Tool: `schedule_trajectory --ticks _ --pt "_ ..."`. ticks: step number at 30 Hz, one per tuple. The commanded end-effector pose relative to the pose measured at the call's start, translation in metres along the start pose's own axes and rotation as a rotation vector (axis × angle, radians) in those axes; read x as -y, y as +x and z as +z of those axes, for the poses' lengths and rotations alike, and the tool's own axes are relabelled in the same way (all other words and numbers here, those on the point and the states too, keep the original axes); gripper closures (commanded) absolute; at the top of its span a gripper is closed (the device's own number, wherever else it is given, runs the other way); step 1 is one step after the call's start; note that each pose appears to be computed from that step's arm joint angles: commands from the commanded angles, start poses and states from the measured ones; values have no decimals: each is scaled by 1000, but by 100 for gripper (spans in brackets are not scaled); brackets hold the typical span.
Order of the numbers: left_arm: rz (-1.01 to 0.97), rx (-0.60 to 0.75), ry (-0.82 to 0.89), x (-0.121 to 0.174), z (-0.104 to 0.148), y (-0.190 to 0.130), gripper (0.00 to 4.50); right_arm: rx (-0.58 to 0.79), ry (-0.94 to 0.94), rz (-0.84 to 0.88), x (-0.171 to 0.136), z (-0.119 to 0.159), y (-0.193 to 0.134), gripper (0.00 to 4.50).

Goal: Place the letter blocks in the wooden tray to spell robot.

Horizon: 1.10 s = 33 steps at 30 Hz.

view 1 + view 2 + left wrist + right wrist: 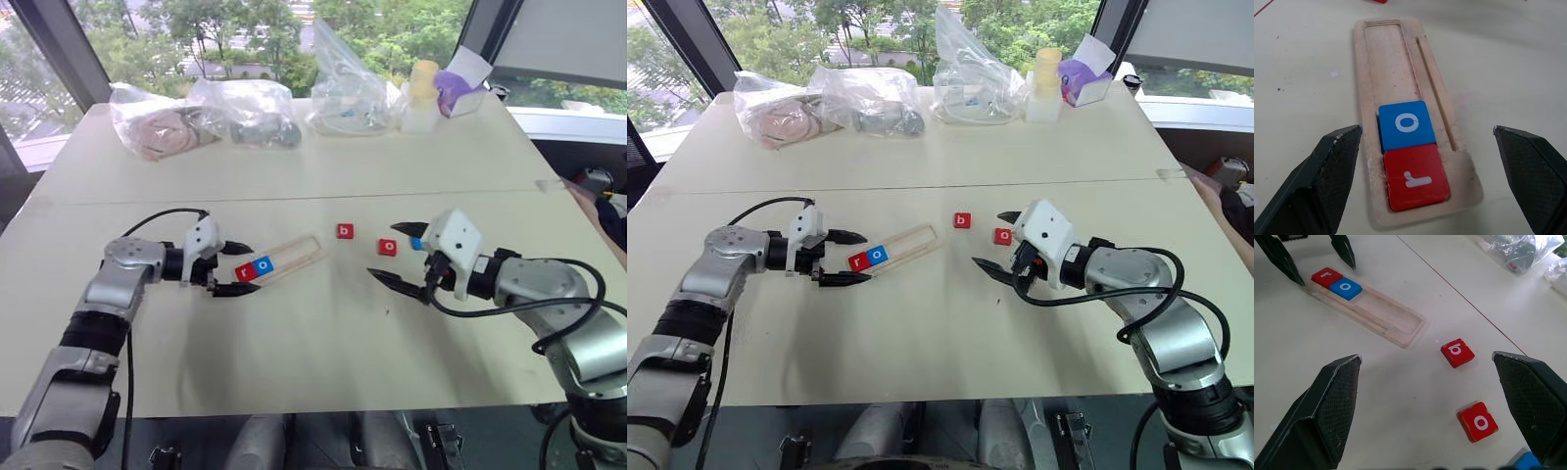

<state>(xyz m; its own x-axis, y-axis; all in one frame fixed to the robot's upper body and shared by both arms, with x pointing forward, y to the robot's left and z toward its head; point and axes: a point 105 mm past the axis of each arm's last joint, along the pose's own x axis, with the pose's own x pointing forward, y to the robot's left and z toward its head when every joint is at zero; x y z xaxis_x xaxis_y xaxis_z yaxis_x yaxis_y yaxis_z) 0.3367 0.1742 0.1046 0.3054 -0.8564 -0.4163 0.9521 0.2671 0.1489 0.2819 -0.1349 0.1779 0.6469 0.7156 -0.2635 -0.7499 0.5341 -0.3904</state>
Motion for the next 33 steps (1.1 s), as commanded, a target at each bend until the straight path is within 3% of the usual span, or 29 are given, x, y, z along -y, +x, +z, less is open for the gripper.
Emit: schedule_trajectory --ticks 1,23,25,27,33 --pt "5 -14 38 -8 0 0 0 35 -22 -23 -3 12 -4 6" --pt "4 -118 -9 14 -41 11 0 40 -22 -61 -2 14 -3 6" --pt "6 -126 -17 16 -42 10 54 40 -24 -60 -2 14 -3 0" --pt "5 -127 -22 21 -43 10 136 40 -25 -58 -3 14 -2 0" --pt "-22 -114 -9 34 -42 12 139 39 -27 -57 -3 14 -1 0"
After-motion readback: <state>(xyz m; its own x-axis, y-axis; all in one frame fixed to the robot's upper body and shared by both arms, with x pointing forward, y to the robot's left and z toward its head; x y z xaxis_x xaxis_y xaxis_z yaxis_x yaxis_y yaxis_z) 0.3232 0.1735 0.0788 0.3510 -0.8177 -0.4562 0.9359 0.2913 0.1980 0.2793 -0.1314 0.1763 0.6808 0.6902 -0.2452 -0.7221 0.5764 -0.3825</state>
